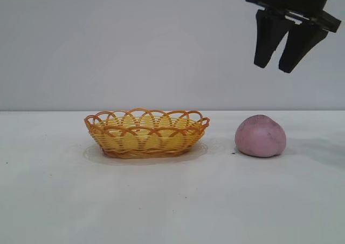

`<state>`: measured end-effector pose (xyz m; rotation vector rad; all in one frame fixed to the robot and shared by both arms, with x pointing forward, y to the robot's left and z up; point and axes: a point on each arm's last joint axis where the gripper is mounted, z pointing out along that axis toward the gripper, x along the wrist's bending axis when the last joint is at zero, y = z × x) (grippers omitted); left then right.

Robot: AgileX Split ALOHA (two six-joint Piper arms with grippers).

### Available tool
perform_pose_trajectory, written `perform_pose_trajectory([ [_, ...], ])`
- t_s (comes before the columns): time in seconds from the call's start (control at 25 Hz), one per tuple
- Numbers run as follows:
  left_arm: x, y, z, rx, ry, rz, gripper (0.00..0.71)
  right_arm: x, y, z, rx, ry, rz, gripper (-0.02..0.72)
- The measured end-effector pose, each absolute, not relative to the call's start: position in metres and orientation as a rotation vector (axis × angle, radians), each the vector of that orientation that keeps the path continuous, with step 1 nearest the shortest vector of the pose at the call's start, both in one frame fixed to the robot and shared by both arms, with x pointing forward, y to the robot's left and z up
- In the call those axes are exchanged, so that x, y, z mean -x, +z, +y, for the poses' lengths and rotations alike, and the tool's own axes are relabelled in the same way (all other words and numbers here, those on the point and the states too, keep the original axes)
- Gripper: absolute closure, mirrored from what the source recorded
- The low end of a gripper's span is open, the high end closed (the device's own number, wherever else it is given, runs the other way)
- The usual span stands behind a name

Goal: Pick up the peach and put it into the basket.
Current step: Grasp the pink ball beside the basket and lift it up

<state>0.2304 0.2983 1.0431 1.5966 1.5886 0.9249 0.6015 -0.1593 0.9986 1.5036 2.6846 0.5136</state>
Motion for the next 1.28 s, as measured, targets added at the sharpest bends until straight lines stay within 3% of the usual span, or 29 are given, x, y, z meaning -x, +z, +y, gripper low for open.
perform_pose_trajectory([
  [0.52, -0.23, 1.043, 0.298, -1.597, 0.925, 1.589, 0.205, -0.601, 0.935, -0.138, -1.646, 0.262, 2.77, 0.347],
  [0.72, -0.23, 1.043, 0.298, -1.597, 0.925, 1.589, 0.205, -0.603, 0.924, -0.138, -1.648, 0.226, 2.786, 0.626],
  [0.8, -0.23, 1.043, 0.298, -1.597, 0.925, 1.589, 0.205, -0.605, 0.928, -0.138, -1.62, 0.232, 2.784, 0.647],
  [0.84, -0.23, 1.043, 0.298, -1.597, 0.925, 1.589, 0.205, -0.606, 0.931, -0.138, -1.606, 0.235, 2.781, 0.703],
  [1.08, -0.23, 1.043, 0.298, -1.597, 0.925, 1.589, 0.205, -0.625, 0.991, -0.128, -1.494, 0.371, 2.728, 0.703],
  [1.28, -0.23, 1.043, 0.298, -1.597, 0.925, 1.589, 0.205, -0.62, 1.037, -0.091, -1.323, 0.502, 2.741, 0.703],
])
